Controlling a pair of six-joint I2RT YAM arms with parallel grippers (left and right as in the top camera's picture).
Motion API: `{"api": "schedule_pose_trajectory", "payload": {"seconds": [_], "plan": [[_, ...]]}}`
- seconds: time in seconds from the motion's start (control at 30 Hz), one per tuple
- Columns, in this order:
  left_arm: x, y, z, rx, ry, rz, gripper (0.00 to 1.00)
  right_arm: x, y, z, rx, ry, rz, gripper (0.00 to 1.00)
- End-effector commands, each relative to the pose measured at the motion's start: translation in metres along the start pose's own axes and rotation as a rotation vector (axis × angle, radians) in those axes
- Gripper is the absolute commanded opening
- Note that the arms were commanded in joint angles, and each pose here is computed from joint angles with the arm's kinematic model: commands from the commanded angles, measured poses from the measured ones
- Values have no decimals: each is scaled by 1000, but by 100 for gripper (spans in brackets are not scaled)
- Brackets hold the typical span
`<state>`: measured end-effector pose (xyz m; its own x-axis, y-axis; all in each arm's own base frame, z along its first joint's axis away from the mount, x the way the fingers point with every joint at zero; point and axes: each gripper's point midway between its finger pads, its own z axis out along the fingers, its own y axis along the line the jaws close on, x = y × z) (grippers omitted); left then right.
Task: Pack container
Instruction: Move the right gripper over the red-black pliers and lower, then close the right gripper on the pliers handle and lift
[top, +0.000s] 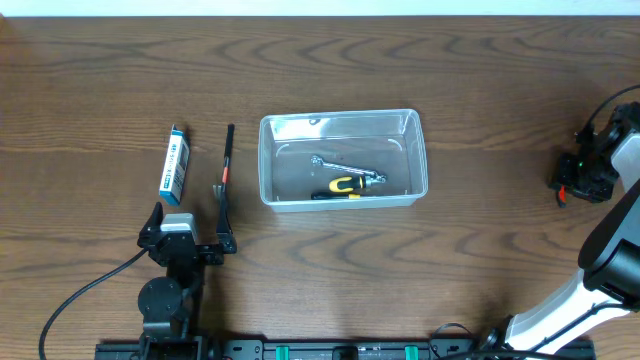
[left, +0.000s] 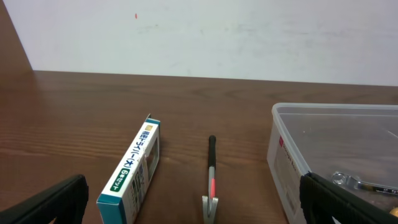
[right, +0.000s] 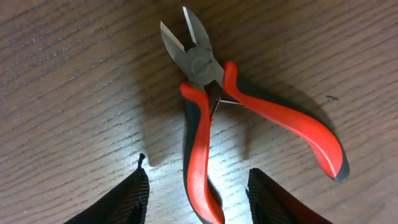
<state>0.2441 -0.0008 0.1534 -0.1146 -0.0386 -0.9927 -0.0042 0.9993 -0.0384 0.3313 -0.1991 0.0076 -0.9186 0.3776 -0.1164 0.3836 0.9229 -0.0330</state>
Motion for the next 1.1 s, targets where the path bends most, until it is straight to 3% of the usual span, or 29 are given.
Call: {"api": "schedule_pose_trajectory", "payload": {"seconds": [0.0, 0.6, 0.93, 1.07], "plan": [[17, 1, 2, -6, 43, 11, 98, 0, 0, 0, -5, -6, 5, 52], [17, 1, 2, -6, 43, 11, 98, 12, 8, 33, -17, 78, 5, 52], [17, 1, 2, -6, 43, 11, 98, 14, 7, 33, -13, 86, 5, 31], [17, 1, 2, -6, 43, 11, 98, 16, 6, 33, -4, 95, 4, 13]]}}
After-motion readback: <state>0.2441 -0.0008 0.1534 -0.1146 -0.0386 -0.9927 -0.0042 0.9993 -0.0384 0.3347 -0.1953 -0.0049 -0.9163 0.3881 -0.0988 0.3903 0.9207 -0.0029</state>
